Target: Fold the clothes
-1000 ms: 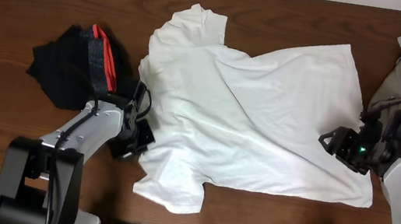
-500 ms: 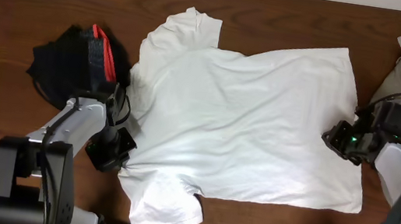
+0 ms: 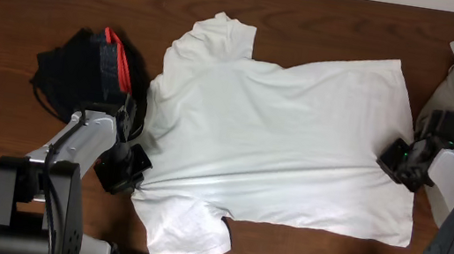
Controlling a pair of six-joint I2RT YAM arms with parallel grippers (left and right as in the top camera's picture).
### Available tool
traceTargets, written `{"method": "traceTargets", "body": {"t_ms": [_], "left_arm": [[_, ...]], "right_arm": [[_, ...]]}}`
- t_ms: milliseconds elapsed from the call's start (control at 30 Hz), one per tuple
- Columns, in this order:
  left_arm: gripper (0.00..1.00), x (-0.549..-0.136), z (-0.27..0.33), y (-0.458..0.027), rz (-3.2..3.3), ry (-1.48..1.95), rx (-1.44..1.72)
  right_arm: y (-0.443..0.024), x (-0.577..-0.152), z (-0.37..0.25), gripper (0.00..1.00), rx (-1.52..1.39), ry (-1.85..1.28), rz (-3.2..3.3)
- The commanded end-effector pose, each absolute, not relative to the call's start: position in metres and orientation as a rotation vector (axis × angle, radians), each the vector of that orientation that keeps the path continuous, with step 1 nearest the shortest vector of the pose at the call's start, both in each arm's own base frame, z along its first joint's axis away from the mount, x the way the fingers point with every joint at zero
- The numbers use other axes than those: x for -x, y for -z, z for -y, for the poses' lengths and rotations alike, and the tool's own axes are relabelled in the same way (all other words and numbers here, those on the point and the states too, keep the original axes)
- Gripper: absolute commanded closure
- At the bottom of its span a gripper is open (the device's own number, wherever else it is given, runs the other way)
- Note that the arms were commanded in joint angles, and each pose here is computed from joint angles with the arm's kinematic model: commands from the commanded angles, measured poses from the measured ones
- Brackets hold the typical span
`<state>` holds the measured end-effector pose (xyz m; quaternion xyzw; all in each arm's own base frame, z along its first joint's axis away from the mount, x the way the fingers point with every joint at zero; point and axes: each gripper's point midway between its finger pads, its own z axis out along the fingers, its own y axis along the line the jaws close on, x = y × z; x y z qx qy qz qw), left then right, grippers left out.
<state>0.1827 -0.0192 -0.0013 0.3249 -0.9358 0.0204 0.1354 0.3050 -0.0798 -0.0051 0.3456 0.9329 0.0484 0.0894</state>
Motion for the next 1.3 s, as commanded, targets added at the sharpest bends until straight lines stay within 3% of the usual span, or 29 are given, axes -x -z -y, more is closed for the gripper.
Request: {"method": "traceTargets", "body": {"t_ms": [0, 100, 167, 267, 367, 500, 633, 833, 1067, 1267], "left_arm": [[0.94, -0.189, 0.012, -0.006, 2.784, -0.040, -0.851], [0.94, -0.200, 0.012, -0.020, 2.849, -0.068, -0.809], [0.91, -0.210, 0.012, -0.037, 2.911, -0.093, -0.774], [0.78, -0.233, 0.013, -0.071, 3.060, -0.147, -0.677], [0.72, -0.259, 0.020, -0.105, 3.235, -0.227, -0.535], [0.70, -0.298, 0.041, -0.135, 3.447, -0.340, -0.307], [0.73, -0.330, 0.061, -0.130, 3.543, -0.371, -0.101], [0.87, -0.383, 0.088, -0.095, 3.610, -0.416, 0.058], [0.91, -0.430, 0.104, -0.053, 3.687, -0.445, 0.154], [0.92, -0.438, 0.088, -0.016, 3.678, -0.258, 0.095]], "right_arm": [[0.010, -0.296, 0.096, 0.85, -0.981, -0.064, -2.834], [-0.020, -0.322, 0.068, 0.66, -0.768, -0.344, -2.796], [-0.044, -0.335, 0.056, 0.61, -0.677, -0.467, -2.736], [-0.090, -0.351, 0.044, 0.56, -0.582, -0.572, -2.622], [-0.128, -0.359, 0.033, 0.60, -0.511, -0.646, -2.519], [-0.146, -0.364, 0.026, 0.70, -0.516, -0.660, -2.471], [-0.136, -0.368, 0.009, 0.74, -0.461, -0.643, -2.513], [-0.098, -0.390, -0.020, 0.77, -0.352, -0.589, -2.587], [-0.025, -0.415, -0.029, 0.87, -0.393, -0.563, -2.655], [0.018, -0.405, -0.010, 0.90, -0.471, -0.404, -2.753]]}}
